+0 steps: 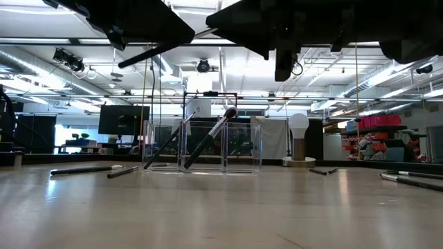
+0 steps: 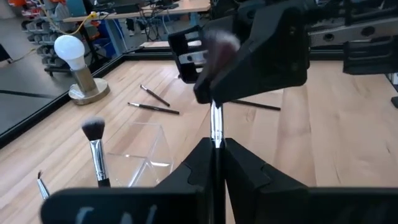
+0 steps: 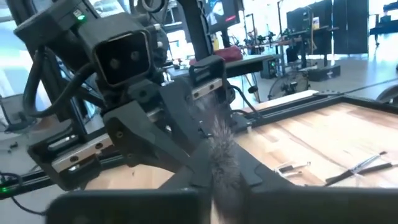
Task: Put items in baskets/containers
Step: Put the highlighter brush into the transparent organizer, then put the eye groomer brush into the transparent organizer
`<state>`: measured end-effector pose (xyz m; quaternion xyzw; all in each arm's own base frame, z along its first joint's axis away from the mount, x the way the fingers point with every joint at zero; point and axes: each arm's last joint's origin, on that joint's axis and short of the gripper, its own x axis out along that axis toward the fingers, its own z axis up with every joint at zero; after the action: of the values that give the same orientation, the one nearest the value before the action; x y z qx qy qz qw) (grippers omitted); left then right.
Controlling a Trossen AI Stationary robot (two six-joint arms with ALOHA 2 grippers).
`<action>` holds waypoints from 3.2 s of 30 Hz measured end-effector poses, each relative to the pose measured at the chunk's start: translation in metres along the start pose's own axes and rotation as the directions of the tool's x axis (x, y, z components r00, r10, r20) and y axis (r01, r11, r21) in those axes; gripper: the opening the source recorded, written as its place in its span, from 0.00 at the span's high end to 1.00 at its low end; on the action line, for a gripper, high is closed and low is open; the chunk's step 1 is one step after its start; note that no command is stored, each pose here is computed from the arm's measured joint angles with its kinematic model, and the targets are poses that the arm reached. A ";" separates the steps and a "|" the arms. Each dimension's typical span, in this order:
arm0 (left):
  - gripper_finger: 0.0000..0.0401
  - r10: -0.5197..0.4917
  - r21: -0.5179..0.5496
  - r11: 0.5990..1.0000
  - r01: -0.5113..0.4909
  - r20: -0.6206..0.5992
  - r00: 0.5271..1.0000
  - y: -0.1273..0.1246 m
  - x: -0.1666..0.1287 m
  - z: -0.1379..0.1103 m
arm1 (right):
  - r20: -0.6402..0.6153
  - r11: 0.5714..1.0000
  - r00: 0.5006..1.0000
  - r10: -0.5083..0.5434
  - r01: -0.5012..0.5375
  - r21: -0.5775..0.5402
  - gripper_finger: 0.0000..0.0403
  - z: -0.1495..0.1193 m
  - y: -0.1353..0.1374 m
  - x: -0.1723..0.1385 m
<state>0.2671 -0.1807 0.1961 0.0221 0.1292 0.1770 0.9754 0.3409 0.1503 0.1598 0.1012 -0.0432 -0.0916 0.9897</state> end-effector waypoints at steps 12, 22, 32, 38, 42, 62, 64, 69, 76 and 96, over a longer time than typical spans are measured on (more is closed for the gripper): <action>0.59 -0.053 -0.031 0.998 0.052 -0.016 0.998 -0.001 0.001 0.000 | -0.129 0.959 0.971 -0.201 0.168 -0.229 0.98 0.039 0.002 -0.021; 0.48 -0.053 -0.056 0.997 0.052 -0.018 0.998 -0.001 0.001 0.000 | -0.310 0.946 0.896 -0.319 0.279 -0.167 0.98 0.098 -0.046 -0.042; 0.48 -0.053 -0.056 0.997 0.052 -0.018 0.998 -0.001 0.001 0.000 | -0.483 0.969 0.841 -0.246 0.223 -0.105 0.98 0.086 -0.091 -0.015; 0.48 -0.053 -0.056 0.997 0.052 -0.018 0.998 -0.001 0.001 0.000 | -0.542 0.985 0.824 -0.165 0.170 -0.041 0.98 0.086 -0.103 -0.011; 0.48 -0.053 -0.056 0.997 0.052 -0.018 0.998 -0.001 0.001 0.000 | -0.556 0.987 0.818 -0.145 0.159 -0.024 0.98 0.086 -0.107 -0.010; 0.48 -0.051 -0.051 0.997 0.050 -0.022 0.998 0.000 0.001 0.000 | -0.603 0.979 0.775 -0.190 0.199 -0.054 0.91 0.061 -0.120 0.003; 0.48 -0.051 -0.051 0.997 0.050 -0.022 0.998 0.000 0.001 0.000 | -0.608 0.978 0.770 -0.193 0.200 -0.057 0.89 0.058 -0.120 0.003; 0.48 -0.051 -0.056 0.997 0.050 -0.023 0.998 0.000 0.001 -0.001 | -0.608 0.975 0.767 -0.204 0.216 -0.054 0.80 0.057 -0.124 0.005; 0.48 -0.050 -0.067 0.997 0.048 -0.026 0.998 0.000 0.001 -0.001 | -0.481 0.926 0.791 -0.378 0.313 -0.213 0.65 0.066 -0.136 0.010; 0.48 -0.047 -0.083 0.996 0.044 -0.036 0.998 0.000 0.001 -0.002 | -0.686 0.997 0.723 -0.077 0.035 -0.074 0.75 0.101 -0.052 -0.082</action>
<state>0.2675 -0.1799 0.1934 -0.0242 0.1408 0.1603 0.9767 0.2406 0.0960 0.2422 0.1016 0.3326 -0.0786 0.9343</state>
